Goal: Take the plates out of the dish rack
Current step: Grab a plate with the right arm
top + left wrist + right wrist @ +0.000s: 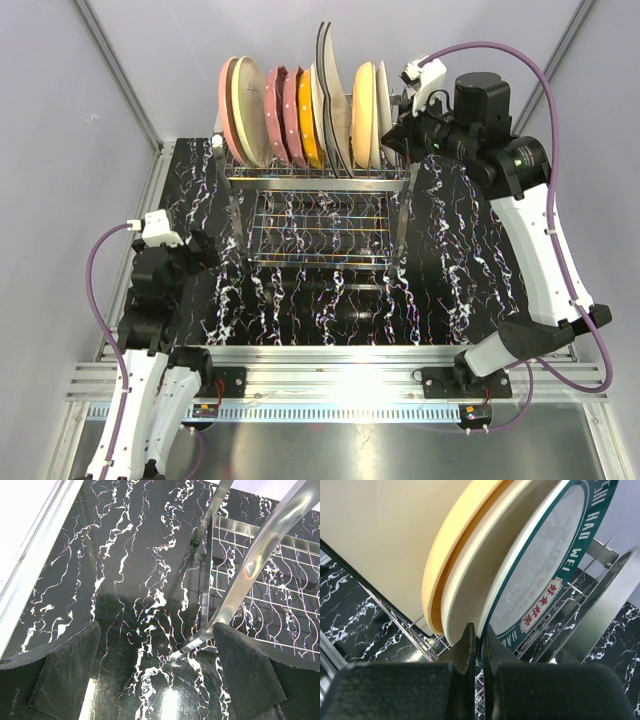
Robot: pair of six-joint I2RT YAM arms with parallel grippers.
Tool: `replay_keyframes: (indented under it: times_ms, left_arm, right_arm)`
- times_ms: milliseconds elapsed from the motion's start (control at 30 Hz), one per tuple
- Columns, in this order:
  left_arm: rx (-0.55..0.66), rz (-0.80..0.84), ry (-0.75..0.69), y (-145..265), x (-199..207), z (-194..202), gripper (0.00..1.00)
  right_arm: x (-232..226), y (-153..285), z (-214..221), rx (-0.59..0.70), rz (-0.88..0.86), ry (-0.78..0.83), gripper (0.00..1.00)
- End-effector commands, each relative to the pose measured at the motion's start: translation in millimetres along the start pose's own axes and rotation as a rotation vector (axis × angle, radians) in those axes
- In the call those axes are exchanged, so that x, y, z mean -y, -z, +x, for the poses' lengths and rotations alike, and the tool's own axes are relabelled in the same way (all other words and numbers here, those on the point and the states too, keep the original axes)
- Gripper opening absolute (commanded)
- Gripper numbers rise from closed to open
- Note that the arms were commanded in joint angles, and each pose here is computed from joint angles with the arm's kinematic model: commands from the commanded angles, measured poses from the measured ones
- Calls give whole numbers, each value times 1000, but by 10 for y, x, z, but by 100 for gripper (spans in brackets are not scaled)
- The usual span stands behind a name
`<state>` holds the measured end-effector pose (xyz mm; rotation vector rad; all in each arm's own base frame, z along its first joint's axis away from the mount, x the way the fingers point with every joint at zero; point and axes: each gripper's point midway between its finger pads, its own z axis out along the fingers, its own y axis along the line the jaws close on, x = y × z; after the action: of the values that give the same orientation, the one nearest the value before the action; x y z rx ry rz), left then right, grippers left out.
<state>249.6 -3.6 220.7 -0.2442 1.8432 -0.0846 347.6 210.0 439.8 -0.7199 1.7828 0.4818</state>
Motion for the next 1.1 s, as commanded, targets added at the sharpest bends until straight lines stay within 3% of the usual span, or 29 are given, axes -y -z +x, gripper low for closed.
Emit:
replay_keyframes:
  times_ms: [0,300,1067]
  left_arm:
    - [66,35,5,54,87,-249,99]
    - [67,35,7,57,88,-251,99]
    - [70,31,3,57,77,-253,99]
  right_arm:
    - [-22,-17,-132,66,-1,-7,0]
    - [-38,339,-527,193,36,10,0]
    - [-25,495,-1088,401,48,-9,0]
